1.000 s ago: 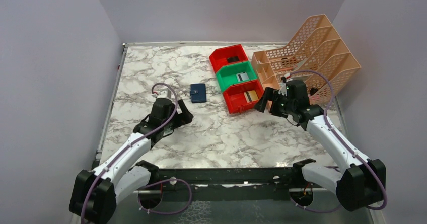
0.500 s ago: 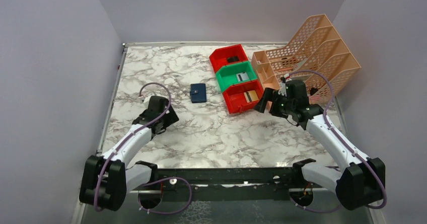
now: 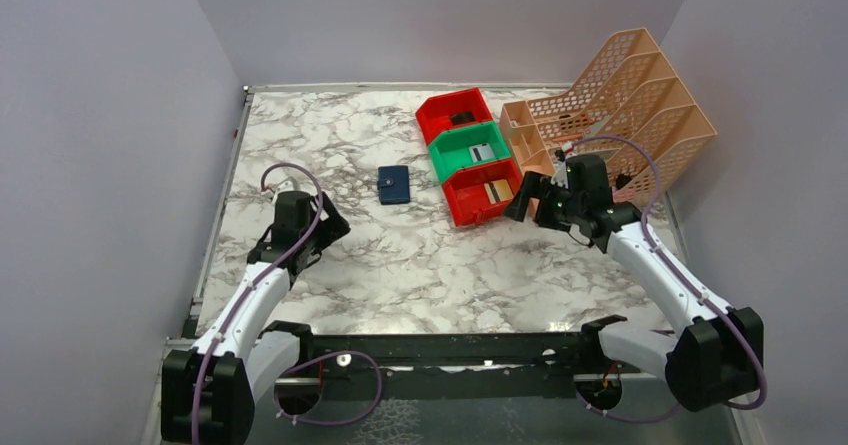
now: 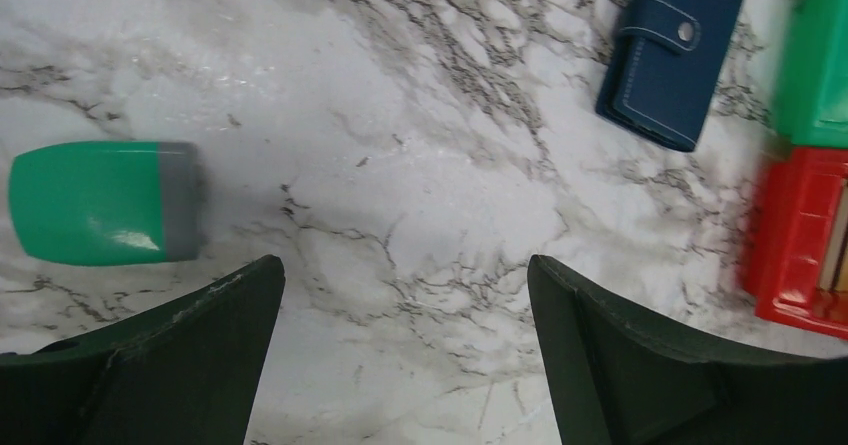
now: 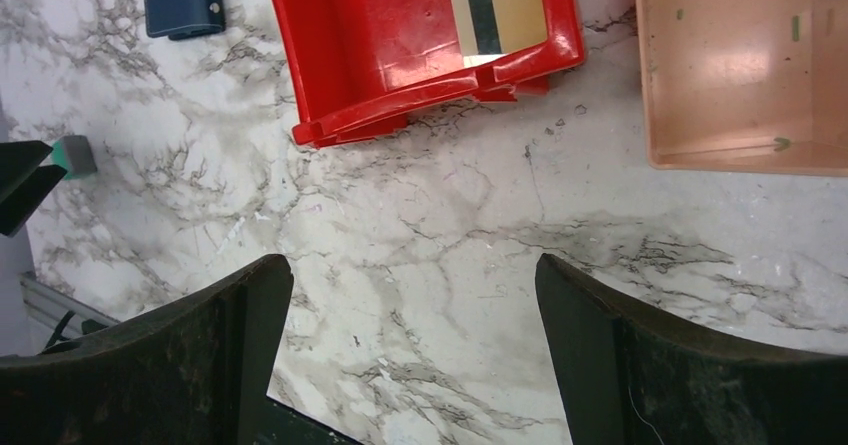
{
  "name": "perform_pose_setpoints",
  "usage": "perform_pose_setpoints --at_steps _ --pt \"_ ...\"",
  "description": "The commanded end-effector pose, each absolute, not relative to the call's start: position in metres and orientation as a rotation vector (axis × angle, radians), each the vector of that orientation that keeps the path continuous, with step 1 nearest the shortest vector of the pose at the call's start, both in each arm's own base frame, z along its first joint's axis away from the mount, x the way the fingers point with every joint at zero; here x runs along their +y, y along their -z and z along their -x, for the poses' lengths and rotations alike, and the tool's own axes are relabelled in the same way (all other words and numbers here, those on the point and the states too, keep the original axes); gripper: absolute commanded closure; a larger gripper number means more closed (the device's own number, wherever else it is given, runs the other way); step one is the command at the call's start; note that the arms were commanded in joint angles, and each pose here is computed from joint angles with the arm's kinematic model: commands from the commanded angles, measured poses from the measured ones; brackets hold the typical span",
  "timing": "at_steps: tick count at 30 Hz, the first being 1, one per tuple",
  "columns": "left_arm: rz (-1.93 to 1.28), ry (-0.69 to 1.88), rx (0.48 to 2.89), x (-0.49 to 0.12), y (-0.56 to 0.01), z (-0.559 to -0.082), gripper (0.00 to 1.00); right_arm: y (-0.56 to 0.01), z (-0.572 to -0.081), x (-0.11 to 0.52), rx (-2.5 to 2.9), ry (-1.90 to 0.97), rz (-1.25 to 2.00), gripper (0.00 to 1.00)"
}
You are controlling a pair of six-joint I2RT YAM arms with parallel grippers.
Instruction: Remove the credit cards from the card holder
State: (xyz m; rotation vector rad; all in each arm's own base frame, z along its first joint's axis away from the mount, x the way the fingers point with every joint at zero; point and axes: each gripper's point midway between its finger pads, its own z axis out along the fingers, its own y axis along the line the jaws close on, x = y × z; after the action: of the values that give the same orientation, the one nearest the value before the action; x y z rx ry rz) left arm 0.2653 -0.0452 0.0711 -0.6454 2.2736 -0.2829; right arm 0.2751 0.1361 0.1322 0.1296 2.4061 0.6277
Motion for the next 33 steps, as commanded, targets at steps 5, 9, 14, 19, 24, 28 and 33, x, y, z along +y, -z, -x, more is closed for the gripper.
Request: perform_pose_setpoints --at_steps 5,9,14,19,24,28,33 --pt "0.46 0.566 2.238 -0.086 -0.1 -0.274 0.05 -0.17 -0.306 0.165 2.321 -0.773 -0.092 0.08" --pt "0.4 0.649 2.261 -0.099 -0.106 -0.272 0.05 -0.173 -0.33 0.165 2.321 -0.549 -0.211 0.07" --pt "0.348 0.676 2.226 -0.103 -0.13 -0.273 0.05 -0.18 -0.362 0.175 2.242 -0.436 -0.41 0.06" --pt "0.301 0.579 2.19 -0.09 -0.148 -0.27 0.03 -0.166 -0.394 0.186 2.251 -0.403 -0.597 0.11" --pt "0.273 0.547 2.166 -0.085 -0.151 -0.265 0.02 -0.155 -0.417 0.221 2.323 -0.457 -0.584 0.19" --pt "0.29 0.504 2.162 -0.079 -0.149 -0.268 0.02 -0.163 -0.426 0.281 2.322 -0.494 -0.349 0.2" --pt "0.327 0.452 2.143 -0.07 -0.155 -0.267 0.02 -0.155 -0.434 0.35 2.342 -0.589 -0.076 0.2"
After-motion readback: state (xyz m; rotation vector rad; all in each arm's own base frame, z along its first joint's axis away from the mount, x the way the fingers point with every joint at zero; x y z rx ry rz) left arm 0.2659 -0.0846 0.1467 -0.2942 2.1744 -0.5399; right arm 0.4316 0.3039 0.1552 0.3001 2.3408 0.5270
